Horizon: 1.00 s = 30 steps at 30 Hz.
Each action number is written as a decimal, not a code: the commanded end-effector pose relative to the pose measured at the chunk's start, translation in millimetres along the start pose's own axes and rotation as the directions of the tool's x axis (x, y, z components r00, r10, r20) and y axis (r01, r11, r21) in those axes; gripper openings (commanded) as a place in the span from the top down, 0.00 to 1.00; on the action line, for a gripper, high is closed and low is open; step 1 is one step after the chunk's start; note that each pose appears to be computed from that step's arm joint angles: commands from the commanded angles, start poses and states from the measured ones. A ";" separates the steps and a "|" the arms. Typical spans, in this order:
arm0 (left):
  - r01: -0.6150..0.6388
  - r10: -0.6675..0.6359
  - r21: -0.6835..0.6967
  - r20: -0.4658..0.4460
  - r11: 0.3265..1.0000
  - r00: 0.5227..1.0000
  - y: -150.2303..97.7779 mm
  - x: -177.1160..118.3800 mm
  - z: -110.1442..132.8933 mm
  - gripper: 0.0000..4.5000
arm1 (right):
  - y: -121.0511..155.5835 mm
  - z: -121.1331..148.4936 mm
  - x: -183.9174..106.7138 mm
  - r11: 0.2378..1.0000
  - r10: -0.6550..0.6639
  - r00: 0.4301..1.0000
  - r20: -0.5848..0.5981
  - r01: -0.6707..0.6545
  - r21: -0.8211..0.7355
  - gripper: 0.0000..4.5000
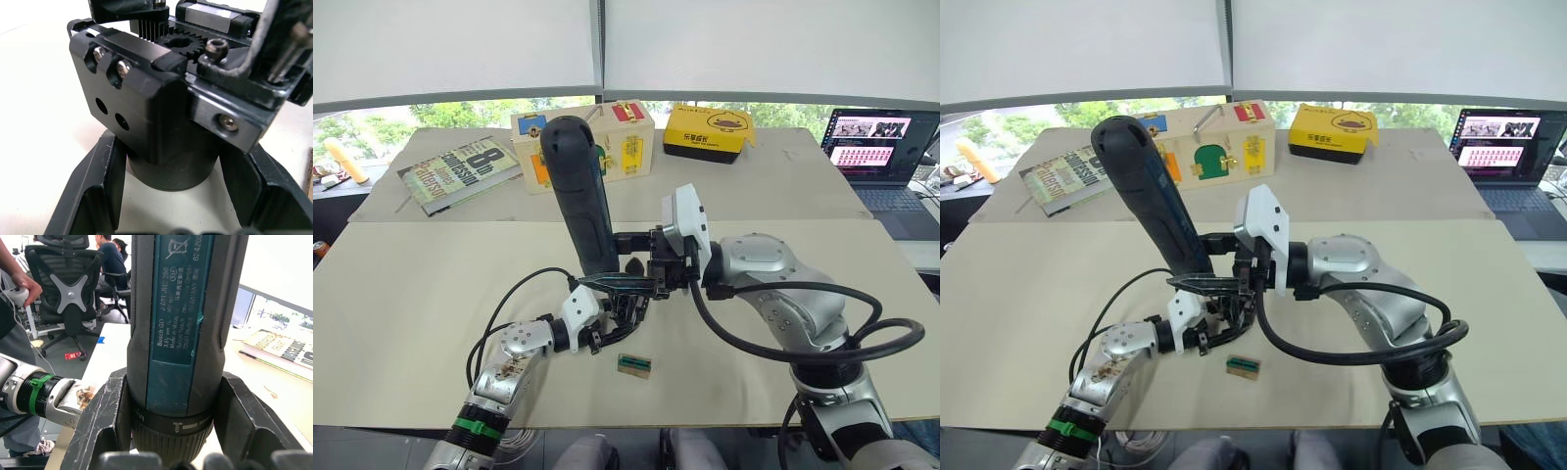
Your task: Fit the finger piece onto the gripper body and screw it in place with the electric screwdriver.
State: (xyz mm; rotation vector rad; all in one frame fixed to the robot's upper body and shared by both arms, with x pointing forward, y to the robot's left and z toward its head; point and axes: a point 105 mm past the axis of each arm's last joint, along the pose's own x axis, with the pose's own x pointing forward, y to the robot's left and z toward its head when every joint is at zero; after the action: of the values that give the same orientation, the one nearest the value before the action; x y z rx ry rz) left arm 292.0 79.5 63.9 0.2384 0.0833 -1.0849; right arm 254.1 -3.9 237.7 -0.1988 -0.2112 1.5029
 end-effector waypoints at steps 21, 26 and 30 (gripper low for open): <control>-0.012 0.005 -0.077 -0.081 0.997 0.997 -2.4 -4.6 -22.7 0.49 | -4.2 -8.4 -4.7 0.998 -0.063 0.997 0.043 0.062 0.028 0.58; -0.011 0.005 -0.078 -0.083 0.997 0.997 -2.3 -5.0 -23.0 0.49 | 1.3 -22.8 -6.0 0.998 -0.056 0.998 0.017 0.056 0.023 0.58; -0.011 0.004 -0.078 -0.084 0.997 0.996 -2.2 -5.3 -23.0 0.49 | -3.0 -32.9 -6.7 0.995 -0.096 0.995 -0.015 0.097 0.038 0.58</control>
State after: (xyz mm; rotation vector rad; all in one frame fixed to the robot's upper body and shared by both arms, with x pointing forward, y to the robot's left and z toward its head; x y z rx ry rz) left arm 292.5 81.2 63.0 0.2332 0.0948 -1.0780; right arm 258.9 -9.7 224.5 -0.1405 -0.2562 1.4425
